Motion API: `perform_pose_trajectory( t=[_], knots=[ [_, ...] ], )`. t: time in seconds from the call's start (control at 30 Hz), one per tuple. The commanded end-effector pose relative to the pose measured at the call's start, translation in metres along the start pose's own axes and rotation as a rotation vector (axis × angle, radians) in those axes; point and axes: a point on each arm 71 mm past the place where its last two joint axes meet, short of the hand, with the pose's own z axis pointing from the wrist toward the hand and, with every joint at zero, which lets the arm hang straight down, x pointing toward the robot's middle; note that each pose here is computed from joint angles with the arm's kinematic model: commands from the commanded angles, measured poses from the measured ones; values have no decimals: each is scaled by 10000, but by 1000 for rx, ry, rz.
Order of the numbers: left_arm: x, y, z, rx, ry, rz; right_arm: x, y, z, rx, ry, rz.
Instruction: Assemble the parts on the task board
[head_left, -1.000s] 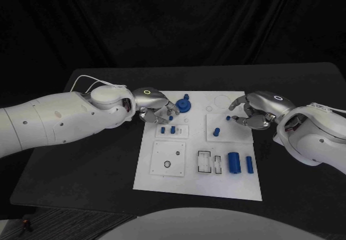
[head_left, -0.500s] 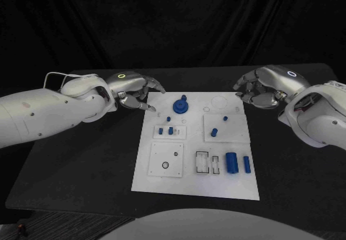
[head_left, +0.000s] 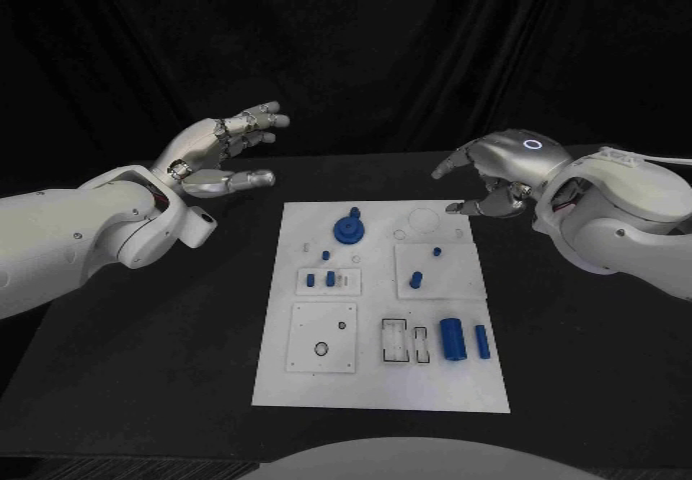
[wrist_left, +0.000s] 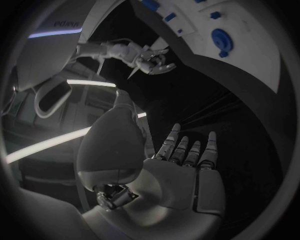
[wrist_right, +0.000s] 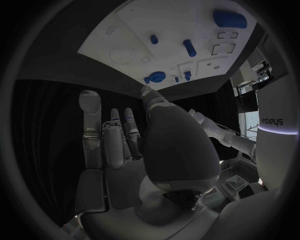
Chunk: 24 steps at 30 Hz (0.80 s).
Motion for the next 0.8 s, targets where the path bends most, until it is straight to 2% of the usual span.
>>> perform_pose_trajectory(
  t=[0.03,0.2,0.33,0.57,0.8],
  knots=[
    [-76,-117,3,172,-111,-463,131,57,7,-73,85,-95],
    [-60,-108,-31,191,-136,-554,233,104,16,-115,113,-99],
    [-34,-116,-58,204,-146,-582,313,127,6,-136,132,-92],
    [25,-132,-76,208,-131,-600,432,155,-10,-158,149,-73],
    [72,-112,-76,196,-113,-617,507,172,-16,-166,157,-52]
  ],
)
